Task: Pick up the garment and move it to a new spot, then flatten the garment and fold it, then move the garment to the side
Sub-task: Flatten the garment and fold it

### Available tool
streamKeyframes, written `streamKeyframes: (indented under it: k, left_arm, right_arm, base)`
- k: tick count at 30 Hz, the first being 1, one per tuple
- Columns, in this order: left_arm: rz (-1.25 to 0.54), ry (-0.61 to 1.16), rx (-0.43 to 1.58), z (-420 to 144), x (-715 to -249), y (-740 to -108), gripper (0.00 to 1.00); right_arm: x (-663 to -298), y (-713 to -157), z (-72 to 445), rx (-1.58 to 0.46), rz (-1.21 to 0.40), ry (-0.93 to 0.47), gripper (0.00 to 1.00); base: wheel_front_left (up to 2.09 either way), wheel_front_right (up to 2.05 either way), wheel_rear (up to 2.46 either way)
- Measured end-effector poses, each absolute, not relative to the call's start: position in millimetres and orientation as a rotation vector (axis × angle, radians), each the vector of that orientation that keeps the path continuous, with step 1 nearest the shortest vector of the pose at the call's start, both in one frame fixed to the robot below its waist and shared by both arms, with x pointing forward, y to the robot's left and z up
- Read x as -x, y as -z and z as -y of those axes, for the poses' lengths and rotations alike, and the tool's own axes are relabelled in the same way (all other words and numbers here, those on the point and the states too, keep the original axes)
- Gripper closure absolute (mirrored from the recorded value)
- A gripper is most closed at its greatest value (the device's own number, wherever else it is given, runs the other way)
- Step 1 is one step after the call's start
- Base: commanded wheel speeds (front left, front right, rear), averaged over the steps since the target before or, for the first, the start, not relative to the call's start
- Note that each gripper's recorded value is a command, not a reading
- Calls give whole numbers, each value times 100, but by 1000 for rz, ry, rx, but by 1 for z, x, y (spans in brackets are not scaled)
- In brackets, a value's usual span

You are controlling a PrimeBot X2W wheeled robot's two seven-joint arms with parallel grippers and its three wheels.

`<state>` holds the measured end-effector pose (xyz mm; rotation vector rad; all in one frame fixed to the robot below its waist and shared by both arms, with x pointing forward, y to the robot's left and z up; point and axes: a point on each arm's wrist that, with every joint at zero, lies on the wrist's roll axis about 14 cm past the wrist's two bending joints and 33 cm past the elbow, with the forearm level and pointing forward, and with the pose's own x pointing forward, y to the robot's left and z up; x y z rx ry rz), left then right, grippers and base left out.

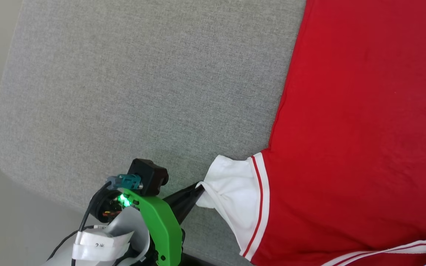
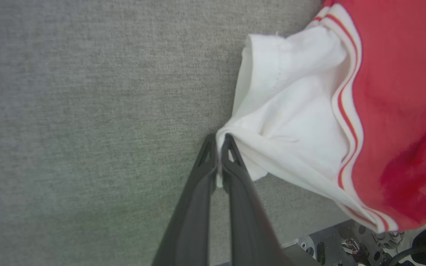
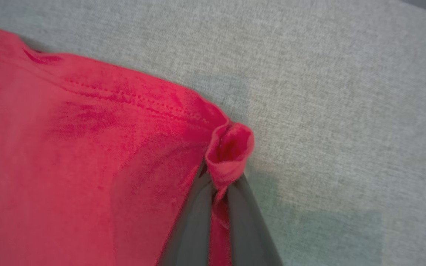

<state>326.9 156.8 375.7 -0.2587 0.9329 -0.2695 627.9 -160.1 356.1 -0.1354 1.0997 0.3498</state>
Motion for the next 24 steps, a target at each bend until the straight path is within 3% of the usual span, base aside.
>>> streamKeyframes:
  k: [12, 24]
  left_arm:
    - [-853, 307, 242, -152, -333, -397, 100]
    - [-785, 318, 289, -143, -320, -417, 100]
  right_arm:
    - [-588, -363, 188, 131, -1112, -308, 100]
    - [-491, -369, 230, 46, -1123, -237, 100]
  base:
    - [0, 0, 0]
    - [0, 0, 0]
